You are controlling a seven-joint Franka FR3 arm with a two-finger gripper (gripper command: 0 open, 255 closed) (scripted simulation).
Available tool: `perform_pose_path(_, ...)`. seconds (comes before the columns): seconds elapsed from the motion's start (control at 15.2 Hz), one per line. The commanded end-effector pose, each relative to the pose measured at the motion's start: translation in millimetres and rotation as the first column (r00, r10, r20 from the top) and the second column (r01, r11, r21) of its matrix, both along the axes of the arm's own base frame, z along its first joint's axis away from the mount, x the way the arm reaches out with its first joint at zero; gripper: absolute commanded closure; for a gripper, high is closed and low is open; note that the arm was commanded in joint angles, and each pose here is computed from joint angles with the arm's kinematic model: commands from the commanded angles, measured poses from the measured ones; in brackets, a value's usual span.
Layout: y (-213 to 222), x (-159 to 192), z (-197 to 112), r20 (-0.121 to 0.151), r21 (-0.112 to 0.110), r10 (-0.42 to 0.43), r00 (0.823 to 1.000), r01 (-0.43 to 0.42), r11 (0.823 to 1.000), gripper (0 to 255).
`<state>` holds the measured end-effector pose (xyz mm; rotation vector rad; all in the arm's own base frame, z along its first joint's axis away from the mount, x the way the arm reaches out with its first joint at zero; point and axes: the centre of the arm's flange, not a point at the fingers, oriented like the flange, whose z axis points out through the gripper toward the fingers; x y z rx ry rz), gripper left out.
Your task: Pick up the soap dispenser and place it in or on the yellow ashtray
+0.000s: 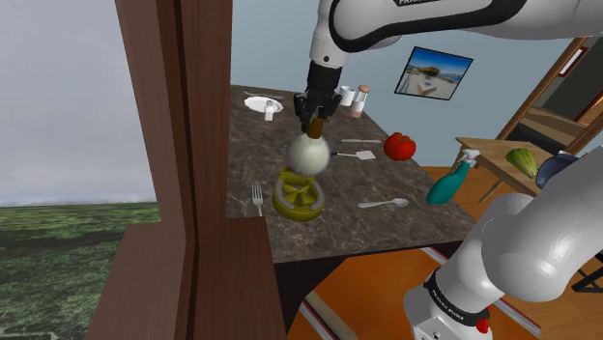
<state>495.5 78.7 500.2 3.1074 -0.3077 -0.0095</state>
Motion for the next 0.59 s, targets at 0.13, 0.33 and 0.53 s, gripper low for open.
perform_pose_path(0.13, 0, 0, -21, 0.001, 0.0, 0.0, 1.0, 0.0, 1.0, 255)
perform_pose_path(0.33, 0, 0, -36, 0.001, 0.0, 0.0, 1.0, 0.0, 1.0, 255)
perform_pose_path(0.53, 0, 0, -52, 0.001, 0.0, 0.0, 1.0, 0.0, 1.0, 255)
